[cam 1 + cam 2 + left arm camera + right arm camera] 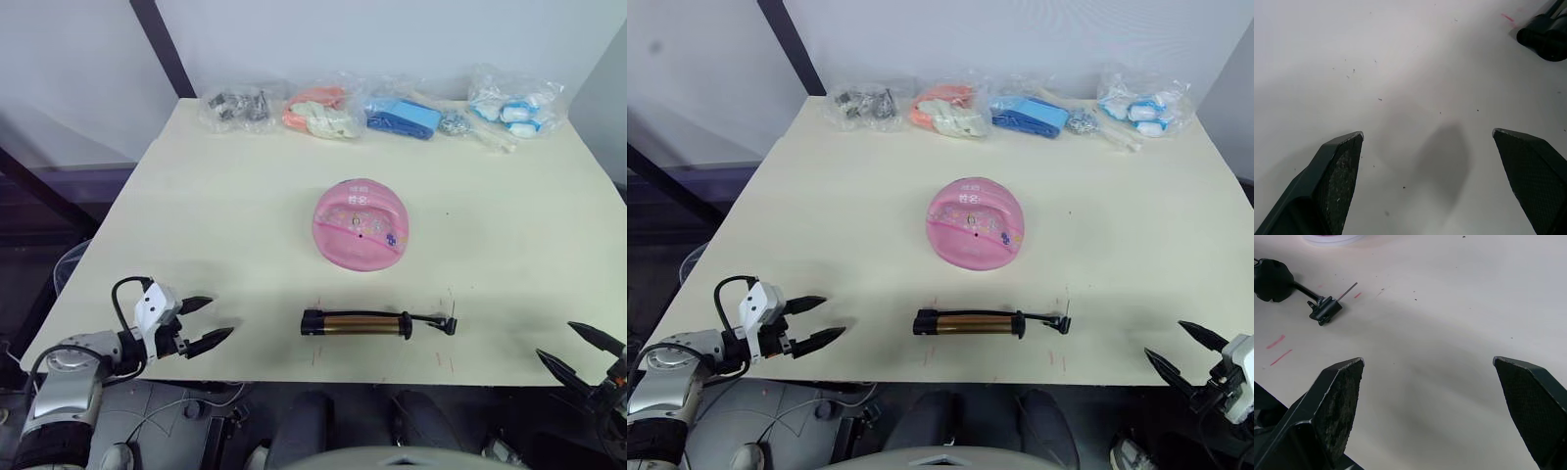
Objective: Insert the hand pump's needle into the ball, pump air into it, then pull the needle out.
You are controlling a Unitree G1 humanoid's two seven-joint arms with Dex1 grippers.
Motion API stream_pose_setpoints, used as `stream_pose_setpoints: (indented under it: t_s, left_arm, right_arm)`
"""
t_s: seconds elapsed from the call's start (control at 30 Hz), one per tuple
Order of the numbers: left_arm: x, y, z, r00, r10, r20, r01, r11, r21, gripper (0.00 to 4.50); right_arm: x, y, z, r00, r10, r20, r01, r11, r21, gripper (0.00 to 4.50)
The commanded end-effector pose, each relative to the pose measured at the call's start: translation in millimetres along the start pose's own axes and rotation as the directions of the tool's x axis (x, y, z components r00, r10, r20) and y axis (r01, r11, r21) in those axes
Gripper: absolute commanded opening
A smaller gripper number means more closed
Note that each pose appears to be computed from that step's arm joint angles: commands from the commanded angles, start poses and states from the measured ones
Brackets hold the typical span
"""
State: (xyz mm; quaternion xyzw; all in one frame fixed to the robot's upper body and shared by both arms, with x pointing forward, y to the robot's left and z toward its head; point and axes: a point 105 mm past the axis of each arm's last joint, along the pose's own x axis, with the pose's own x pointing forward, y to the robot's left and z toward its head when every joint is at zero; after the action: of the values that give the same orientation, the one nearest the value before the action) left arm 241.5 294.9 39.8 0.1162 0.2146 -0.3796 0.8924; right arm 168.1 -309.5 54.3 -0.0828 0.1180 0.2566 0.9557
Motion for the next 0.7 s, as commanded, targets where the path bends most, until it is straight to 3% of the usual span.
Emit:
stream_pose_setpoints:
  t_s: [0.03,0.4,0.7]
  left_arm:
    - [-6,3,9,1.000,0.018,0.025,-0.018,0.999,0.030,4.50]
    - [-2,4,23,0.999,-0.031,0.040,0.028,0.997,0.075,4.50]
    - [28,-6,62,0.981,-0.181,0.074,0.168,0.974,0.153,4.50]
  right_arm:
    - [-6,-3,10,0.999,-0.006,0.032,0.006,1.000,-0.025,4.45]
    - [-9,-2,6,0.999,0.008,0.034,-0.009,1.000,0.025,4.45]
    - [-3,17,29,0.986,0.128,0.110,-0.125,0.992,-0.030,4.45]
